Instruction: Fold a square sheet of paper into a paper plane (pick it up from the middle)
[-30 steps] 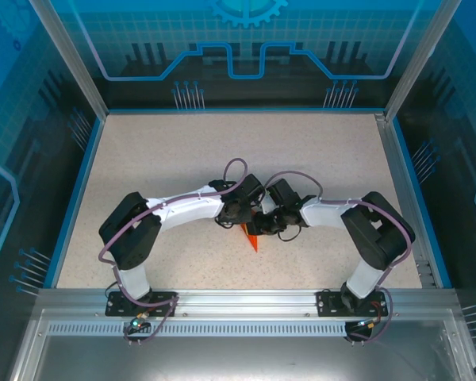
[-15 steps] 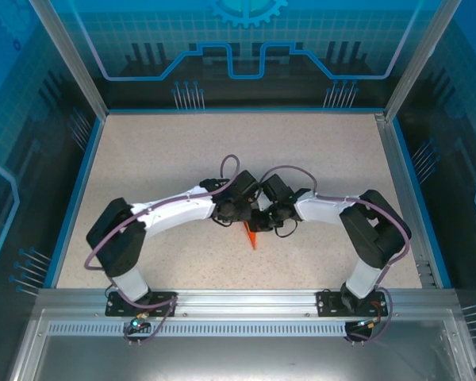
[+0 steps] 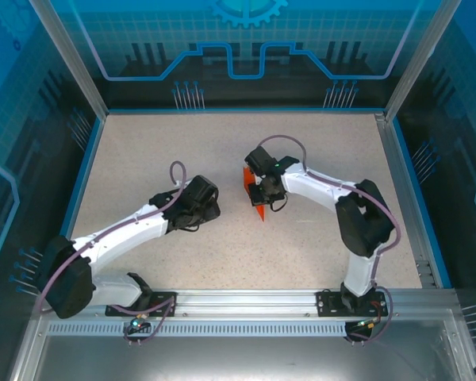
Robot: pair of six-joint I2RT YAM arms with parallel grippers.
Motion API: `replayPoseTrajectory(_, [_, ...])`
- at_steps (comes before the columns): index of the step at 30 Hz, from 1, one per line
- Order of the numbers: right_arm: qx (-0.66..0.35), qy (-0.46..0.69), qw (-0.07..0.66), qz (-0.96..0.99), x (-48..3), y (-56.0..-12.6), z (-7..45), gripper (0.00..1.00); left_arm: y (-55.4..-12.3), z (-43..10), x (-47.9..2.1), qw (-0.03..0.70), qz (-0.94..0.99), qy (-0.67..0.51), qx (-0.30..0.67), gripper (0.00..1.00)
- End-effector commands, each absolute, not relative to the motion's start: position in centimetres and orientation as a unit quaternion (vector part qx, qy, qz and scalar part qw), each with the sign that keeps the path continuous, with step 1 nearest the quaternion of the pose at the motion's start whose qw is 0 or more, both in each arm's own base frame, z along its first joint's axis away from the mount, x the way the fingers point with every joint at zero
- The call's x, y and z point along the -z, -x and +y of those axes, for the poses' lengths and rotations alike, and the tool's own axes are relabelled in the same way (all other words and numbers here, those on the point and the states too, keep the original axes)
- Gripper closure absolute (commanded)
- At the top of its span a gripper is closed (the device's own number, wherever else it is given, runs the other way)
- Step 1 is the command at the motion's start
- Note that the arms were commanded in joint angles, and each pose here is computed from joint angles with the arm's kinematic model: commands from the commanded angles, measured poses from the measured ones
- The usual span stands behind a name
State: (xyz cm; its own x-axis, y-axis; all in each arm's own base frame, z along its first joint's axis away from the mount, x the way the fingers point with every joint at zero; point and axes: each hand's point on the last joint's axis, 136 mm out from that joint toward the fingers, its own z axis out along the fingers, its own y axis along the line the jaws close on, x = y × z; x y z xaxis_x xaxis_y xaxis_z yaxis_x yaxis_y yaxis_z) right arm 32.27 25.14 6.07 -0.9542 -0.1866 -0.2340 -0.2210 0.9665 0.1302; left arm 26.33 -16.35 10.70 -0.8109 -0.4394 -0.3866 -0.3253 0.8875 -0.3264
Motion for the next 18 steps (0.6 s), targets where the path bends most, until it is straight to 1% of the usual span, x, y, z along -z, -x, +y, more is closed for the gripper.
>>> replayPoseTrajectory(1, [-0.031,0.100,0.068,0.992,-4.4,-31.3,24.4,0.91,-26.4,-15.7,-11.5,0.250,0.931,0.226,0.138,0.48])
replayPoseTrajectory(6, [-0.027,0.089,0.052,0.994,-2.7,-31.6,24.8,0.91,-26.1,-15.2,-11.0,0.245,0.932,0.232,0.134,0.47])
replayPoseTrajectory(11, [-0.023,0.076,0.035,0.996,-1.0,-31.3,24.8,0.84,-26.1,-15.3,-10.7,0.242,0.933,0.231,0.136,0.47])
replayPoseTrajectory(13, [-0.023,0.072,0.030,0.997,-0.2,-31.1,24.8,0.80,-26.2,-15.4,-10.7,0.241,0.933,0.230,0.136,0.47])
replayPoseTrajectory(18, [-0.018,0.067,0.013,0.998,1.5,-30.5,24.5,0.79,-26.3,-15.7,-10.8,0.239,0.935,0.224,0.137,0.47])
